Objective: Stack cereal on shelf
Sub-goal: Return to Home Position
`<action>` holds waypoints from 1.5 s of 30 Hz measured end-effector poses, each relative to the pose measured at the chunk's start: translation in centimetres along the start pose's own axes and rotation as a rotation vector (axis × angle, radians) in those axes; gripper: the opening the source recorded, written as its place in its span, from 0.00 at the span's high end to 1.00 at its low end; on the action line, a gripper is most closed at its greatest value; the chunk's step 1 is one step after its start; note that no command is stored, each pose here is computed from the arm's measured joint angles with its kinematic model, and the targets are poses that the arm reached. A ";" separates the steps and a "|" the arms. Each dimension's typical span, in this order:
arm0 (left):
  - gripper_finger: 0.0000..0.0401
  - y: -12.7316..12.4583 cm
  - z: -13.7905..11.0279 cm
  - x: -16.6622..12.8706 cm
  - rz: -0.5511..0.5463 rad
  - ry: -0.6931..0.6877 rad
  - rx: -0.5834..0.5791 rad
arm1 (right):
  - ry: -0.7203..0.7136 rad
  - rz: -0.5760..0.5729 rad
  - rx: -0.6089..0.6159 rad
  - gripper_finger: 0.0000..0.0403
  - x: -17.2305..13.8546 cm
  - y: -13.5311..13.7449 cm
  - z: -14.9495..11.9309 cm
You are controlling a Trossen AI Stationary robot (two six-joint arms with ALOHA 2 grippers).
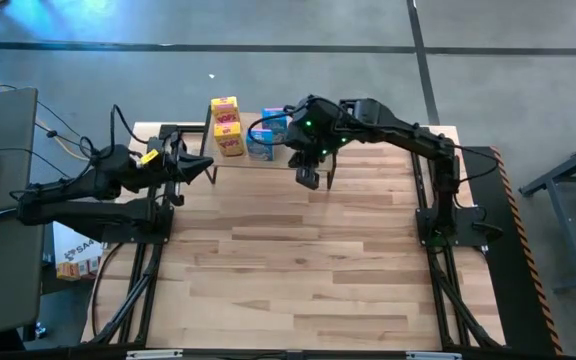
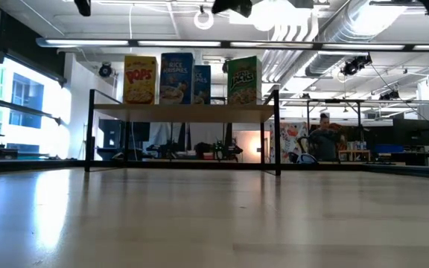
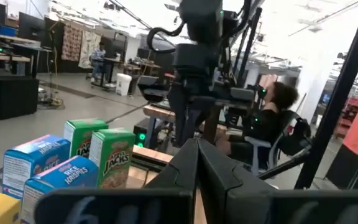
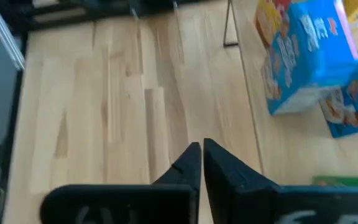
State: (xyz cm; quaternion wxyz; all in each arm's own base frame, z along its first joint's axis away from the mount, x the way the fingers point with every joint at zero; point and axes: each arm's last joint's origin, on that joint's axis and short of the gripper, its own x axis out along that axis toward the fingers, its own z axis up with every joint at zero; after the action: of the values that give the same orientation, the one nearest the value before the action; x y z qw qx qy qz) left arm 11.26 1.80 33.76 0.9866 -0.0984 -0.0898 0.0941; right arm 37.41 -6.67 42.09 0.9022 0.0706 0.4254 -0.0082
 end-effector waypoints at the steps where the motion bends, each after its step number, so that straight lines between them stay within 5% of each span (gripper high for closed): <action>1: 1.00 0.0 0.0 -0.1 0.000 0.002 0.001 | -0.015 0.004 0.006 0.99 0.0 0.3 0.1; 12: 1.00 0.0 0.6 -1.2 -0.009 -0.043 -0.002 | -0.193 -0.062 0.046 1.00 0.3 6.6 1.4; 21: 1.00 -0.1 1.1 -2.1 -0.028 -0.088 -0.019 | -0.028 -0.167 0.052 1.00 -0.3 8.3 -1.3; 27: 1.00 -0.1 1.3 -2.4 -0.033 -0.108 -0.033 | -0.143 -0.061 0.192 1.00 -0.8 6.1 -9.2; 31: 1.00 -0.1 1.5 -2.4 -0.037 -0.126 -0.034 | -0.461 0.026 0.350 1.00 -4.4 4.1 -15.1; 36: 1.00 -0.1 1.2 -2.0 -0.033 -0.106 -0.034 | -0.735 0.060 0.339 1.00 -6.3 3.2 -21.3; 45: 1.00 0.4 -3.6 -1.0 -0.075 -0.058 -0.151 | -0.785 0.122 0.338 1.00 -5.1 2.7 -26.1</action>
State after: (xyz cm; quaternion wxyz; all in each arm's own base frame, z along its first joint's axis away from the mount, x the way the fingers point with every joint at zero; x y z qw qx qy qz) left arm 10.93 1.33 30.06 0.9761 -0.1665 -0.1290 0.0530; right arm 14.33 -0.70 29.97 0.9702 0.2339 0.0374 -0.0505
